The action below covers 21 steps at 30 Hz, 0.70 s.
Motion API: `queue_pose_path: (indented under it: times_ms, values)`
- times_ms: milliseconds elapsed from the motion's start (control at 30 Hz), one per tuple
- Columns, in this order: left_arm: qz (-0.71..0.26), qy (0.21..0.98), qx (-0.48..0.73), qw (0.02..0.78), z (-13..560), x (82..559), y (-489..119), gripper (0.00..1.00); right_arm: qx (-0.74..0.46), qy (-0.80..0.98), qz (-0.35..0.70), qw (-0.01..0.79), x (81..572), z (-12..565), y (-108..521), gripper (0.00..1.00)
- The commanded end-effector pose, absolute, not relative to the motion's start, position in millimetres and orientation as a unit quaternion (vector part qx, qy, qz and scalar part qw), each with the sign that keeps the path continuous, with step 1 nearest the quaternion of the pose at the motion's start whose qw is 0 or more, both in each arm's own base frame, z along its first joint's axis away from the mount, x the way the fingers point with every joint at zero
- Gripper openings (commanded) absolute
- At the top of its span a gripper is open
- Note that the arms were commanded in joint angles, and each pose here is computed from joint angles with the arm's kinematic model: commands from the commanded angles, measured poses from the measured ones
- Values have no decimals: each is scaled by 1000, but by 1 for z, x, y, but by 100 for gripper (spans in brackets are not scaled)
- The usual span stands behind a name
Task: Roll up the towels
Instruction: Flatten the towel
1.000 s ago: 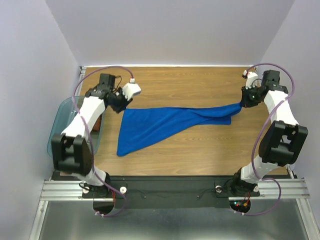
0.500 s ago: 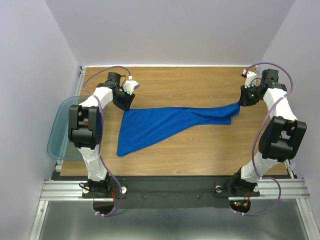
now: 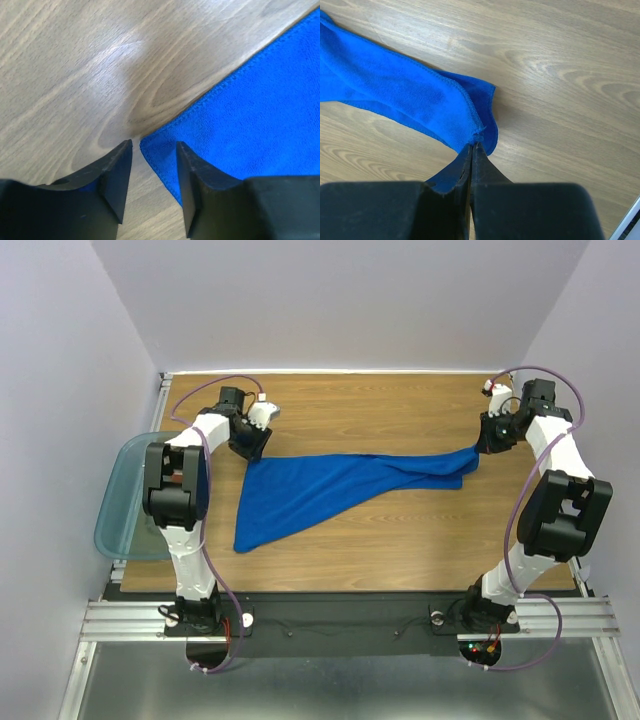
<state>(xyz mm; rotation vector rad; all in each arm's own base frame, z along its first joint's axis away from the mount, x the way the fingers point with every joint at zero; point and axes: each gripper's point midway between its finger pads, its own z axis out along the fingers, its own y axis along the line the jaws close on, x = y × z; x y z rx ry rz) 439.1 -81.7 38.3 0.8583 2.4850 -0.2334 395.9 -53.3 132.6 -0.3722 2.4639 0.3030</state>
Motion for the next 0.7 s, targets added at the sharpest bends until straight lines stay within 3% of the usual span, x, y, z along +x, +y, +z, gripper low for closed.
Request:
queue_pose_path:
  times_ms: [0, 367, 567, 667]
  values:
    - [-74, 911, 307, 267, 46, 451, -78, 48, -143, 926, 116, 329, 405, 146, -55, 1]
    - [-78, 916, 306, 245, 25, 441, -77, 42, -141, 926, 116, 331, 408, 147, -56, 1]
    - [-97, 909, 310, 260, 44, 443, -83, 4, -141, 921, 118, 343, 412, 158, -55, 1]
    - [-103, 896, 303, 307, 87, 454, -86, 0, -135, 915, 123, 359, 418, 172, -53, 1]
